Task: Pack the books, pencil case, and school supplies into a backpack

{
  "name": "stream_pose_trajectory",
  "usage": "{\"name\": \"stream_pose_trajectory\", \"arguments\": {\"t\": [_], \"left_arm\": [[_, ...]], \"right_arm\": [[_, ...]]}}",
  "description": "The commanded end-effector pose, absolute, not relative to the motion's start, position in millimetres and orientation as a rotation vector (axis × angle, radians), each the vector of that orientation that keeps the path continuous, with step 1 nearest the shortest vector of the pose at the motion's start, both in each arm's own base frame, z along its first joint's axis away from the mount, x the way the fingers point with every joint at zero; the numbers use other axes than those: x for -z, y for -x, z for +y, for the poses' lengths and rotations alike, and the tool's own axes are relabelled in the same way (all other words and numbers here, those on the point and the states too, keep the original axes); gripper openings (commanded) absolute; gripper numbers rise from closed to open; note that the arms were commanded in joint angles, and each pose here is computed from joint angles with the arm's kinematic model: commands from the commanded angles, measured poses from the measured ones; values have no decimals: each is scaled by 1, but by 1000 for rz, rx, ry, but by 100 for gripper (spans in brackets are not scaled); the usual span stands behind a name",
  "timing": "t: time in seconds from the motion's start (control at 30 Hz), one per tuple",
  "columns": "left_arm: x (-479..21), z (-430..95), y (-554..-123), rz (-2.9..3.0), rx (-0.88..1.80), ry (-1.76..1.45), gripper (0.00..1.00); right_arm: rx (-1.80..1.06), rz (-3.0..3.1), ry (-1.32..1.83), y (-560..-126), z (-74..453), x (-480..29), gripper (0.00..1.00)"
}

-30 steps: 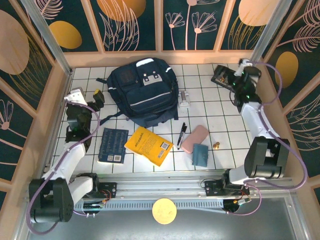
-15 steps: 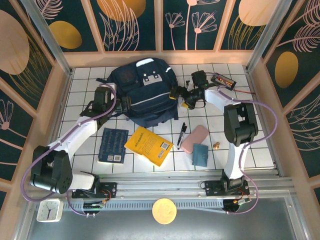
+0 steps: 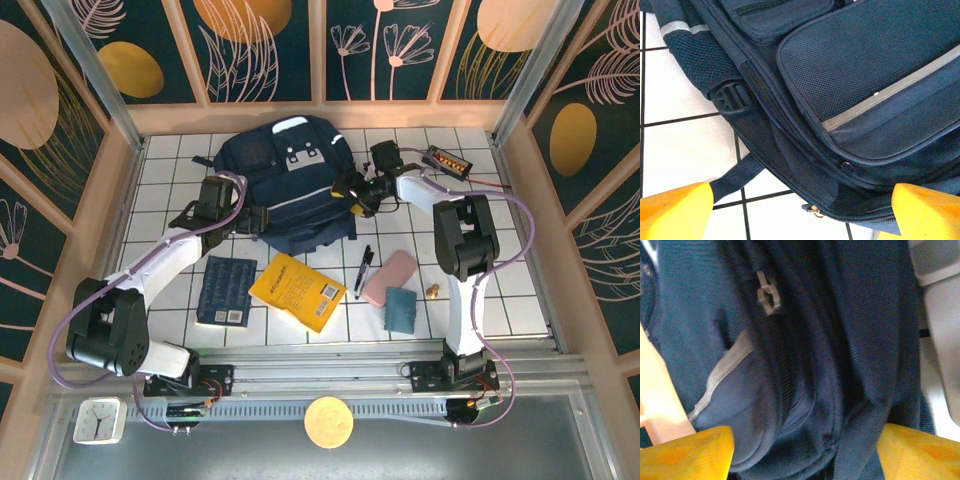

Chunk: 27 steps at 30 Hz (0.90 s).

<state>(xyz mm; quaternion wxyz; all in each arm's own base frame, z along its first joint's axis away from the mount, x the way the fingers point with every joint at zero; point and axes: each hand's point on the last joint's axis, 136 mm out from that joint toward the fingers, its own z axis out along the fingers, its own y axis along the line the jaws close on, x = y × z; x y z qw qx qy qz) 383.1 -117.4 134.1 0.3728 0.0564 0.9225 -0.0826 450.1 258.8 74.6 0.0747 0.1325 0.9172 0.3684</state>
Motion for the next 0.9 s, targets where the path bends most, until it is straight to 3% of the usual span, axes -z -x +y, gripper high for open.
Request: {"name": "stream_pose_trajectory", "arguments": {"t": [0.0,0.03,0.17,0.33,0.4,0.67,0.87], "left_arm": [[-132,-121,-384,2376,221,-168,92],[-130,-121,-383,2379,222,-166,92],[-120,-121,-381,2405,223,-151,92],[-118,-121,-383,2402,225,-143,91],[-116,-122,-385,2412,226,-153,91],[-103,-119,-385,2464,240,-46,90],[-84,-109,-391,2467,542,391,86]], "right_arm": [[-1105,2731,-414,-459,263,-80,68],[-1101,2729,-417,-460,263,-80,64],[-1067,2713,-414,-464,259,-84,29],[-1045,2685,-392,-468,256,-94,4],[-1035,2685,-389,-469,254,-95,0],[-992,2659,-339,-485,226,-96,0],[-952,2659,-193,-496,216,-96,0]]}}
